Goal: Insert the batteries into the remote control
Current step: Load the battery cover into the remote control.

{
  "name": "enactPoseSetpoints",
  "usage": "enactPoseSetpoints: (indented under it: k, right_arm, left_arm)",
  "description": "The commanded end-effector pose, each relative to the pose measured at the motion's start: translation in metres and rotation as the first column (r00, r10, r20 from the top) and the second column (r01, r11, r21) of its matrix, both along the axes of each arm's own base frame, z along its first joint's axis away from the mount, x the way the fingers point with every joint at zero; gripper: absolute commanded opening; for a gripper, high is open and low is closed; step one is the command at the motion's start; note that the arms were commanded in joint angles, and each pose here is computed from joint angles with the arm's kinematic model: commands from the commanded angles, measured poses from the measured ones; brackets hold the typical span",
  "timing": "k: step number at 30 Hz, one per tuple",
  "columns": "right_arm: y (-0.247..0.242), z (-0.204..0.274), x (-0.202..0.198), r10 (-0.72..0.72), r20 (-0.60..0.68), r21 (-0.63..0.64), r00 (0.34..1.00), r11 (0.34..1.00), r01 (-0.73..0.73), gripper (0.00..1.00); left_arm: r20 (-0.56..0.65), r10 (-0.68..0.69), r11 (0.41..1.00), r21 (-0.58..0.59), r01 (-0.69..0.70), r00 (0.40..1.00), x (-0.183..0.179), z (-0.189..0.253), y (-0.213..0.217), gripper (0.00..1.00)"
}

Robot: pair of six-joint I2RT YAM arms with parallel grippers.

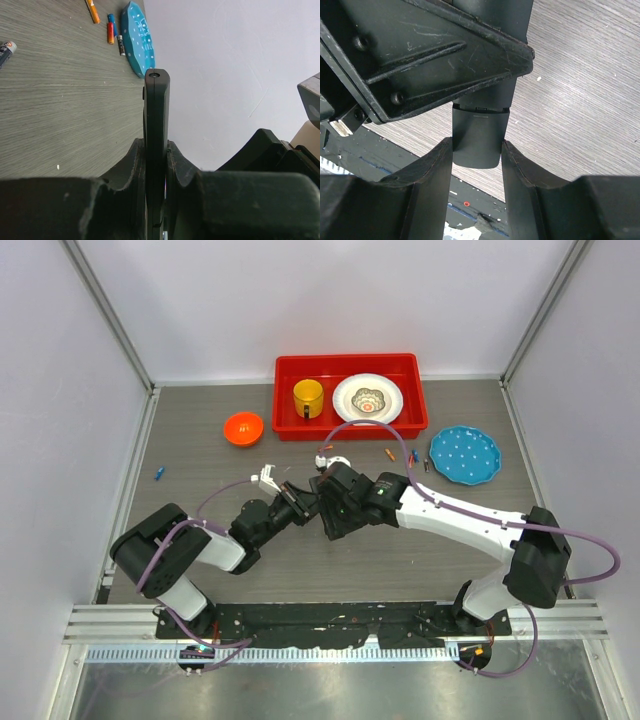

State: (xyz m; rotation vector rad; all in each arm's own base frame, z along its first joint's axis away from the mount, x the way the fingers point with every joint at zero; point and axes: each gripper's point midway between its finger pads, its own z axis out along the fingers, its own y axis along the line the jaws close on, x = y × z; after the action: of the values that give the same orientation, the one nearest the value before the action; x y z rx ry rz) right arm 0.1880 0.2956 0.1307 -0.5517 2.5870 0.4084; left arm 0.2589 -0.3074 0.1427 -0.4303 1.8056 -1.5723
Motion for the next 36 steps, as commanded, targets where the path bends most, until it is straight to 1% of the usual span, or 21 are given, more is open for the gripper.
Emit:
enactPoseSetpoints:
  k: [1,16,36]
  right_arm:
    - [0.003,0.006,0.005,0.004,0.027,-0.006,1.0,1.0,-0.004,0.1]
    - [0.001,0.002,0.012,-0.004,0.036,-0.028,0.999,1.0,0.005,0.11]
    - [0.003,0.009,0.024,-0.022,0.058,-0.008,0.998,1.0,0.022,0.11]
  left_arm:
    - [0.25,0.012,0.971,-0.235,0.049,0.968,-0.01,0.093,0.003,0.0]
    - [0.253,-0.014,0.967,-0.244,0.077,0.967,-0.019,0.097,0.0,0.0]
    - [0.263,-0.033,0.962,-0.252,0.102,0.964,-0.035,0.101,-0.003,0.0]
